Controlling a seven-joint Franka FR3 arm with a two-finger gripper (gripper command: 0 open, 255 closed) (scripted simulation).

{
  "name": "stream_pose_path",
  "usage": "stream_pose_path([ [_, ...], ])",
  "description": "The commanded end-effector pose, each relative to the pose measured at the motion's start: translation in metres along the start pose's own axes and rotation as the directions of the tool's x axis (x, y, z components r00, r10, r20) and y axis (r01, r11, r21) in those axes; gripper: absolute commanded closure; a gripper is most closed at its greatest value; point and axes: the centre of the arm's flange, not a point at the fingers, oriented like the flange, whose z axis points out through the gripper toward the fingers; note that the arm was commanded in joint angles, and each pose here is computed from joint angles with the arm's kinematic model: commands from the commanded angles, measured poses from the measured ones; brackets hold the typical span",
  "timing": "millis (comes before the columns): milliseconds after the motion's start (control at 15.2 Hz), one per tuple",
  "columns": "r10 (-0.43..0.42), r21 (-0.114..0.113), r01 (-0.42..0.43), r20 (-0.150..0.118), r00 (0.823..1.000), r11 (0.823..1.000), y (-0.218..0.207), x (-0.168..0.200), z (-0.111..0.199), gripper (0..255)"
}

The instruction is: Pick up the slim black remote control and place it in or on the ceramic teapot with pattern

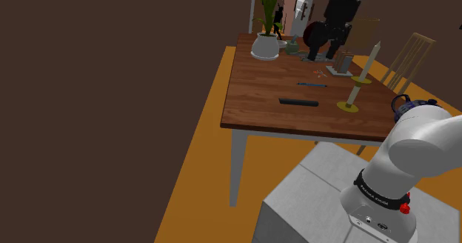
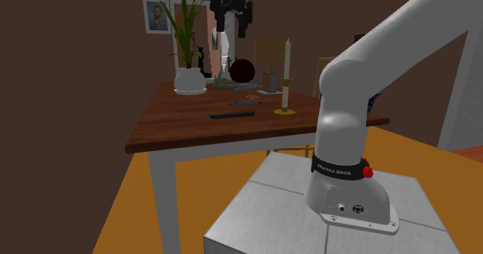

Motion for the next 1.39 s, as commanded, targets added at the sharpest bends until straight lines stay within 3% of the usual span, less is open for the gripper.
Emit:
stream_pose_path([
  [0, 0.0, 0.0, 0.0, 0.0, 1.0, 1.0, 0.0, 0.0, 0.0, 0],
  [330, -0.167, -0.027, 0.167, 0.009, 0.986, 0.986, 0.038, 0.017, 0.048, 0],
  [660, -0.329, -0.052, 0.33, 0.022, 0.944, 0.943, 0.074, 0.04, 0.095, 0],
  [990, -0.481, -0.075, 0.483, 0.039, 0.876, 0.873, 0.107, 0.068, 0.141, 0],
  [1320, -0.619, -0.094, 0.622, 0.059, 0.783, 0.777, 0.136, 0.101, 0.187, 0],
])
